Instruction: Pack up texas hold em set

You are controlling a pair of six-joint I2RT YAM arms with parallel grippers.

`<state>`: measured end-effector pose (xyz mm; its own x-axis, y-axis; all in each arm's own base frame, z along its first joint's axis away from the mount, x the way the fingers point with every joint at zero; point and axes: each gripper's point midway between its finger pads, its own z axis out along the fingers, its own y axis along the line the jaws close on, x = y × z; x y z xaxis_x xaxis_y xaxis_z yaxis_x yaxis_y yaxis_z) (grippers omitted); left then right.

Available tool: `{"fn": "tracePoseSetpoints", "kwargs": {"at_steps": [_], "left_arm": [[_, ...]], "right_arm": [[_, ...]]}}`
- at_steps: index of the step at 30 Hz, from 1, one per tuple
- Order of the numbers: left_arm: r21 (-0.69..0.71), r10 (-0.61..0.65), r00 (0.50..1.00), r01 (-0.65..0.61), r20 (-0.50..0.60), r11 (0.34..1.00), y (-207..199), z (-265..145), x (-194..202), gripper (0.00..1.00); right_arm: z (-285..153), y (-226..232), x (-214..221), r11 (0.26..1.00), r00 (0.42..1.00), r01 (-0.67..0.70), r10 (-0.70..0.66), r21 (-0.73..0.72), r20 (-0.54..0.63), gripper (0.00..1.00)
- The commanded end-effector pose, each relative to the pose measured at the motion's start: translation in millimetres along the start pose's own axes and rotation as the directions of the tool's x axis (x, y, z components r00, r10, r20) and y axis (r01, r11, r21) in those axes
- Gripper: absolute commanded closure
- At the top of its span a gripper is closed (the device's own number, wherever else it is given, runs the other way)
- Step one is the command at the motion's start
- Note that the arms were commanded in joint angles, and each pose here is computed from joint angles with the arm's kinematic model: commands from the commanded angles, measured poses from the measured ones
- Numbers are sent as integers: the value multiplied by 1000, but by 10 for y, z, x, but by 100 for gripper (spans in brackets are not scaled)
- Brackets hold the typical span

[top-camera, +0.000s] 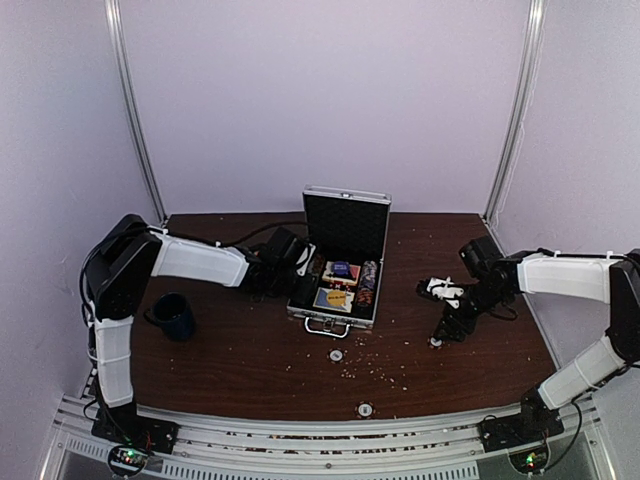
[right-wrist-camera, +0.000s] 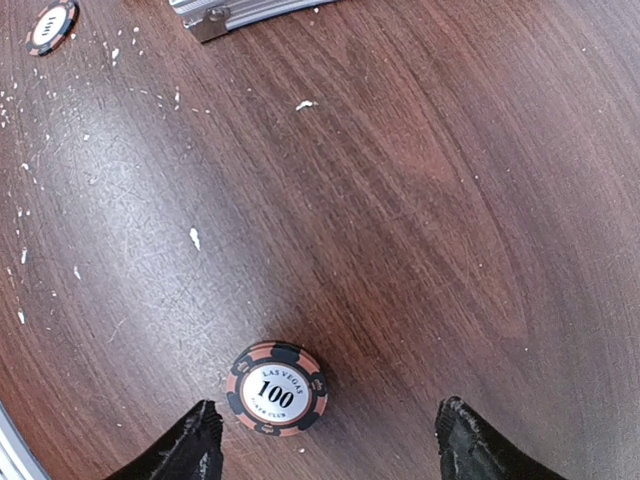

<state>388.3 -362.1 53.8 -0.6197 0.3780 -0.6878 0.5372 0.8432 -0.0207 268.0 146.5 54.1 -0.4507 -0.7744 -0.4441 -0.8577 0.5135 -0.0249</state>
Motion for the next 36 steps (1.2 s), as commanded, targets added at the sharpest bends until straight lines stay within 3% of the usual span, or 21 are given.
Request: {"fn": "tracePoseSetpoints", "kwargs": {"at_steps": [1, 17, 36], "left_arm": [[-15, 2, 998, -1, 56, 1000, 73, 81, -187, 61], [-41, 1, 999, 1, 40, 999, 180, 218, -137, 52], [-82, -19, 1000, 20, 20, 996, 265, -71, -204, 48]], "right_arm": [[-9, -34, -39, 1000, 1000, 18, -18, 12, -7, 26], [12, -27, -20, 1000, 1000, 16, -16, 7, -15, 26], [25, -17, -22, 1000, 1000, 21, -21, 5, -22, 26]]}}
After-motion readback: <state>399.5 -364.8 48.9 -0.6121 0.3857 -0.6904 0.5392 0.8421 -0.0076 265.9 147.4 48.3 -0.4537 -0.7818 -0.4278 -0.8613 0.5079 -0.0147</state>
